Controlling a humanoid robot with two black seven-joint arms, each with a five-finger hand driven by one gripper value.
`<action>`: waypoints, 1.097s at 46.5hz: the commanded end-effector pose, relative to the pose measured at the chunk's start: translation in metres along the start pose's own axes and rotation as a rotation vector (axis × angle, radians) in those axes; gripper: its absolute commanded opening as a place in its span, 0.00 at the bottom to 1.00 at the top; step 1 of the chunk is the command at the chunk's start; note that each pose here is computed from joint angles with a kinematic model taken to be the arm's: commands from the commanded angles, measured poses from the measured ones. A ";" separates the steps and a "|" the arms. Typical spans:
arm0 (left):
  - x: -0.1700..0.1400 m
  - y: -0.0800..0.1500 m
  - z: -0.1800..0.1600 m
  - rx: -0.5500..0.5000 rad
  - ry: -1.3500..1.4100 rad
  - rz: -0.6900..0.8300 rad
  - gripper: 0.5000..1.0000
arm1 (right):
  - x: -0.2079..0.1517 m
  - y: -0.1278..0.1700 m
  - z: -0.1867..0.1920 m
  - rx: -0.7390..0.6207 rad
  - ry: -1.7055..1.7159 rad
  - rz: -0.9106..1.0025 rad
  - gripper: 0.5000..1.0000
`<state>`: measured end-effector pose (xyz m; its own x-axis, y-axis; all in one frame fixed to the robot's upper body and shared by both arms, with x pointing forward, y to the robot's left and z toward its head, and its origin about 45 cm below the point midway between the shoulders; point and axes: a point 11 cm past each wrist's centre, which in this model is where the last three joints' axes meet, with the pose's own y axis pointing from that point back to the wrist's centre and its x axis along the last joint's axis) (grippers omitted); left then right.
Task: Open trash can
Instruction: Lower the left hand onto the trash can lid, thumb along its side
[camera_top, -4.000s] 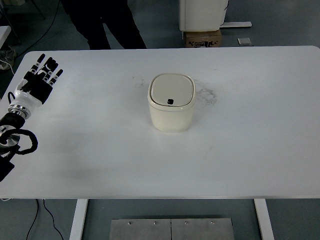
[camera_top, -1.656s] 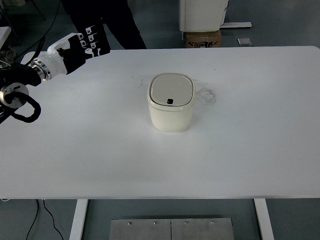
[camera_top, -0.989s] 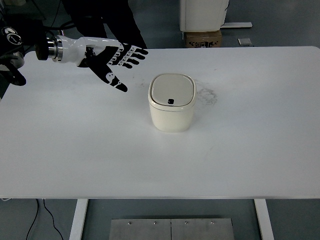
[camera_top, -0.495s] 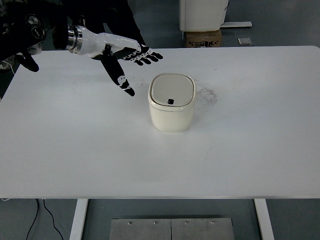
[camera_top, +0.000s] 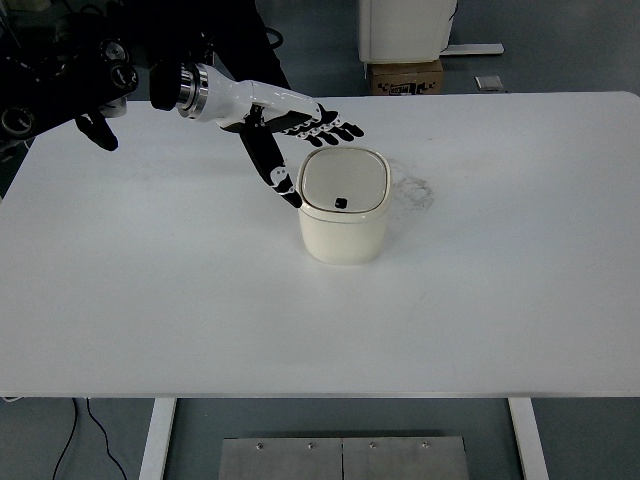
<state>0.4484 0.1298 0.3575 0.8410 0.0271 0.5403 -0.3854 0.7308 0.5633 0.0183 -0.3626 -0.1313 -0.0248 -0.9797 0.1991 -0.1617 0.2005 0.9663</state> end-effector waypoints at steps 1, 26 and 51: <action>-0.003 -0.004 0.003 -0.007 -0.003 -0.010 1.00 | 0.000 0.000 0.000 0.000 0.000 0.000 0.98; -0.012 -0.008 -0.008 0.096 -0.006 -0.036 1.00 | 0.000 0.000 0.001 -0.001 0.000 0.000 0.98; -0.025 -0.014 0.001 0.107 -0.048 -0.081 1.00 | 0.000 0.000 0.000 0.000 0.000 0.000 0.98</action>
<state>0.4336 0.1198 0.3361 0.8530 -0.0592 0.5185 -0.3613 0.6499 0.6686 0.0183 -0.3627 -0.1313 -0.0248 -0.9796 0.1992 -0.1617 0.2006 0.9662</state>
